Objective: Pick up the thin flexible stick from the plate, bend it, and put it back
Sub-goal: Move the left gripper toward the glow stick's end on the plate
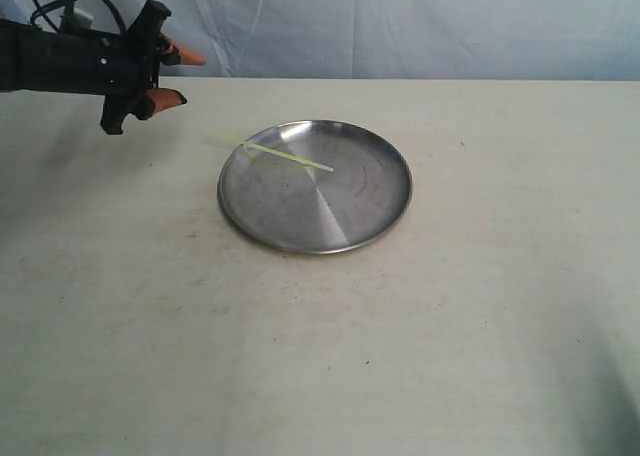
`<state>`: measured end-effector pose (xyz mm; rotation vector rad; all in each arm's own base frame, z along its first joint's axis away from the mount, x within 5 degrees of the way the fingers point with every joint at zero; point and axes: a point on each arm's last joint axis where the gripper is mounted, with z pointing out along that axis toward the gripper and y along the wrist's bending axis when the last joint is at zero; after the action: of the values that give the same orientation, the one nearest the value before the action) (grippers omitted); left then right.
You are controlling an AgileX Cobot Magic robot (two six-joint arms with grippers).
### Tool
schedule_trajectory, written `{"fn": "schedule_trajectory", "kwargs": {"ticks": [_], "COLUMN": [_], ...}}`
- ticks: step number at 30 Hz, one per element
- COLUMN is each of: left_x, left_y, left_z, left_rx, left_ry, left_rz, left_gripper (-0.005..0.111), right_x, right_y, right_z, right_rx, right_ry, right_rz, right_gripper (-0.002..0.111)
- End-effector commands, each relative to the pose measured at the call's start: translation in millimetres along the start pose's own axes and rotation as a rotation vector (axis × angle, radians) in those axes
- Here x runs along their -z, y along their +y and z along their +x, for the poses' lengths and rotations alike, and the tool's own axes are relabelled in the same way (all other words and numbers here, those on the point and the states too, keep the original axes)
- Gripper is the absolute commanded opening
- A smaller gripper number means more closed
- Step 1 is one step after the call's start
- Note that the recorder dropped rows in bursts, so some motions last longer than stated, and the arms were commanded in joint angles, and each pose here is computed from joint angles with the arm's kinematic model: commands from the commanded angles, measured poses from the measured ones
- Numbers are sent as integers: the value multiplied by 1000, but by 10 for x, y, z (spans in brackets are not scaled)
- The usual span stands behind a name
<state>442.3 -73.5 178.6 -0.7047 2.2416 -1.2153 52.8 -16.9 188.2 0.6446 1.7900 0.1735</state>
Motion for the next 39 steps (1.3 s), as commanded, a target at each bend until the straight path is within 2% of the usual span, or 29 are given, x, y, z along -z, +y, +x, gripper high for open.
{"fn": "schedule_trajectory", "kwargs": {"ticks": [1,4,7,20,39], "left_x": [-186,-299,-391,-445,-674], "left_y": [-14,41,107,216,368], "left_z": [109,198,253,223,346], "left_rx": [-24,-53,18,11,59], "left_ry": [16,19,26,-4,3], "left_rz": [-14,-64,-90,-157,-197], "left_gripper": [58,58,58,58,58], "right_x": [-1,-1,-1,-1,-1], "right_y": [-8,-7,-6,-6,-8], "right_z": [10,9,9,9,10], "right_rx": [10,10,10,10,10], "right_ry": [-2,-3,-3,-3,-2], "right_rz": [1,0,-1,-1,1], "right_gripper": [0,0,0,0,0]}}
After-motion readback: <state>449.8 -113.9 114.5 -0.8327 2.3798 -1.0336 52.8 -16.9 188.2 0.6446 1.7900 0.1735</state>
